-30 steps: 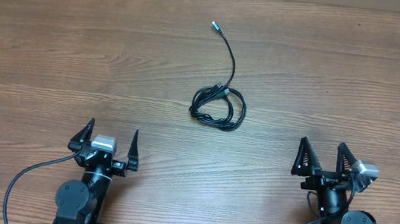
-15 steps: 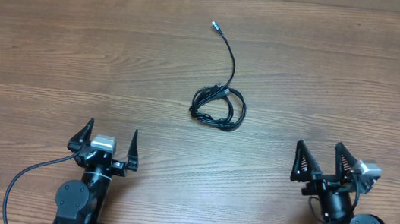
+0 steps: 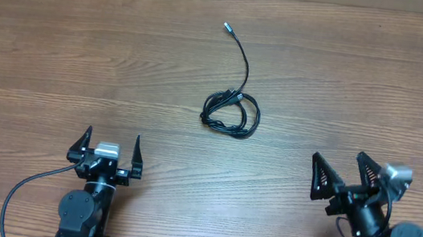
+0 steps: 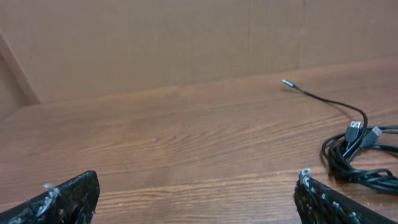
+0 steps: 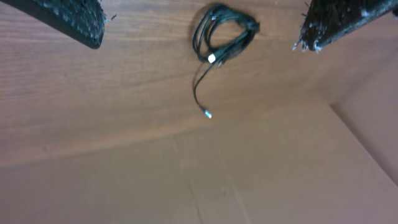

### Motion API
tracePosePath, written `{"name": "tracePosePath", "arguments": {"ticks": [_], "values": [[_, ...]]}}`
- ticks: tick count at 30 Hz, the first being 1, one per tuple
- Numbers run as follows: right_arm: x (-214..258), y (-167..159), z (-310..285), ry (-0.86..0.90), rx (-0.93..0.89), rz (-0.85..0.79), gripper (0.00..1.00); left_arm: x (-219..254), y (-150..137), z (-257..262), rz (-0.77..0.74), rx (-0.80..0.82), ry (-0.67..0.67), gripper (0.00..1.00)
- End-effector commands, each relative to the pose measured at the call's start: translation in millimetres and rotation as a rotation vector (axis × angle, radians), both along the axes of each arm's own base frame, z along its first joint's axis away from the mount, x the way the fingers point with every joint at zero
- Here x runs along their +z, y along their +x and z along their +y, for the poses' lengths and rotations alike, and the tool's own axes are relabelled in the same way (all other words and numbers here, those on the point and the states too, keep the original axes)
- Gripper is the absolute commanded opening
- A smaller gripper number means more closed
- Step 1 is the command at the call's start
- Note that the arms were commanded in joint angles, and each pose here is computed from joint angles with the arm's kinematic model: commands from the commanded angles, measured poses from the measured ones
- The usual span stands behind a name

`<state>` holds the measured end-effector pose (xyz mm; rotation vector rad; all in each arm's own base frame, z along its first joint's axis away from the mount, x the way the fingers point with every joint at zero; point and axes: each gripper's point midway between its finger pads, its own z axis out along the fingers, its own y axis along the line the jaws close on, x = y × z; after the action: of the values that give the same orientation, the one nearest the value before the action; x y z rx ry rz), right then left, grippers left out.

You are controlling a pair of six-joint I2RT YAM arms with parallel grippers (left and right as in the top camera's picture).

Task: Untangle cables
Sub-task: 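Open both grippers and move them forward toward the coiled black cable, then grasp the black cable coil with the left gripper and lift it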

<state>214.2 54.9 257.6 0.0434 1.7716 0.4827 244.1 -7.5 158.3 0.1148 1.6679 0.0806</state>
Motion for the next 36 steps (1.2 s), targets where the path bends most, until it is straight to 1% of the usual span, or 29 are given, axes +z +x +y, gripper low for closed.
{"name": "tracePosePath", "arguments": {"ticks": [1,4,9,15,17,18,19,22,25,26,27,29,30,31,32,33,34,36], "values": [[20.3,7.2,5.0,-0.012,0.027,0.037,1.00,41.3,-4.9,3.7,-0.055,0.019,0.036,1.00],[24.7,18.0,5.7,-0.018,0.027,0.127,1.00,60.5,-5.8,3.6,-0.029,0.017,0.040,1.00],[26.9,36.2,7.1,-0.029,0.028,0.302,1.00,82.4,4.6,-5.6,0.109,-0.034,0.044,1.00],[24.8,55.1,8.6,-0.043,0.029,0.514,1.00,104.9,39.0,-24.9,0.323,-0.132,0.030,1.00],[24.4,61.8,9.0,-0.046,0.028,0.561,1.00,108.5,51.2,-32.6,0.398,-0.170,0.018,1.00],[23.9,66.5,8.4,-0.050,0.023,0.579,1.00,110.0,59.0,-36.5,0.451,-0.188,0.008,0.99],[19.5,76.1,8.4,-0.052,0.019,0.602,1.00,108.0,70.9,-40.9,0.542,-0.205,-0.003,1.00],[15.5,87.2,11.1,-0.047,0.028,0.604,1.00,96.3,87.6,-50.7,0.698,-0.229,-0.020,0.99],[9.2,93.5,15.6,-0.034,0.048,0.625,1.00,84.8,105.6,-67.1,0.798,-0.247,-0.102,0.99],[6.4,94.5,16.8,-0.031,0.055,0.636,1.00,78.9,112.2,-76.7,0.830,-0.262,-0.171,1.00],[0.9,95.3,18.0,-0.029,0.060,0.659,1.00,65.8,116.0,-92.3,0.895,-0.297,-0.280,1.00],[-4.9,95.8,18.0,-0.030,0.060,0.682,1.00,48.9,114.1,-104.4,0.976,-0.339,-0.347,1.00],[-8.4,95.8,18.0,-0.030,0.060,0.698,1.00,41.2,117.6,-109.1,0.998,-0.355,-0.369,1.00],[-10.4,95.9,18.0,-0.031,0.060,0.705,1.00,34.6,119.9,-115.8,1.019,-0.379,-0.390,0.95],[-12.2,96.3,18.2,-0.031,0.060,0.713,1.00,26.0,122.7,-122.4,1.043,-0.391,-0.404,0.80],[-14.3,96.6,18.2,-0.032,0.060,0.721,1.00,11.0,125.0,-129.2,1.096,-0.350,-0.445,0.75],[-14.9,96.7,18.2,-0.032,0.060,0.723,1.00,2.8,125.6,-131.0,1.122,-0.316,-0.455,0.74],[-16.4,97.4,18.3,-0.032,0.060,0.728,1.00,-25.0,125.3,-136.1,1.196,-0.175,-0.458,0.72]]}}
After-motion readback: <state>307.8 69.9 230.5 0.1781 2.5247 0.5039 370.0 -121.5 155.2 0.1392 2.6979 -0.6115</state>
